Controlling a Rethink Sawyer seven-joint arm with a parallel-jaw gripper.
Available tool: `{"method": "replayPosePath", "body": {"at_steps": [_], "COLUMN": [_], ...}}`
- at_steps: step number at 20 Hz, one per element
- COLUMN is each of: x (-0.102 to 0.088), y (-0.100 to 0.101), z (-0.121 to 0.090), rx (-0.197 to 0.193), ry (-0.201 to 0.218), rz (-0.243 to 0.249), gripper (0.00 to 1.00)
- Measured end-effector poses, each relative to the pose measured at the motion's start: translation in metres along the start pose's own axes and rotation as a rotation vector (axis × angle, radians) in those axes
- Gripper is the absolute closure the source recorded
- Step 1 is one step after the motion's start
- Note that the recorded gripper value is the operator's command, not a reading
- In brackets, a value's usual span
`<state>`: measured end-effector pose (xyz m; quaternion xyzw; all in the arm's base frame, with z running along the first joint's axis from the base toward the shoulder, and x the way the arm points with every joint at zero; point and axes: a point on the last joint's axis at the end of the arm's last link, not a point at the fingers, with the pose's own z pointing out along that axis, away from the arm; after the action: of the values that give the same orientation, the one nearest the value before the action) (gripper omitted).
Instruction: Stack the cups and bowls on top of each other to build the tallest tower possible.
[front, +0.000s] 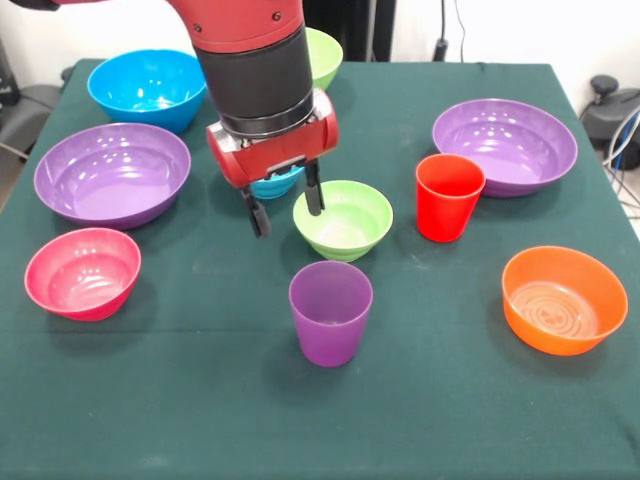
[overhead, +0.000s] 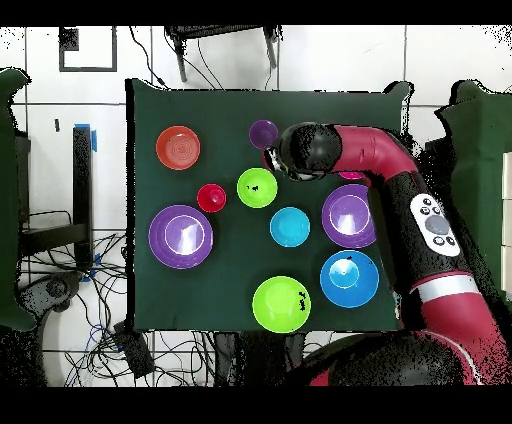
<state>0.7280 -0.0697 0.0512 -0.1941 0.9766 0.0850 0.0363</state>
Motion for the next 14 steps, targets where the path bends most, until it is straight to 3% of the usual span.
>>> {"method": "replayPosePath", "body": {"at_steps": [6, 14], "x": [0.017, 0.026], "y": [0.001, -0.004], "z": [0.012, 0.019], "rx": [-0.014, 0.018], "ry": [0.029, 0.046], "rz": [-0.001, -0.029], "gripper": [0.00, 0.00]}}
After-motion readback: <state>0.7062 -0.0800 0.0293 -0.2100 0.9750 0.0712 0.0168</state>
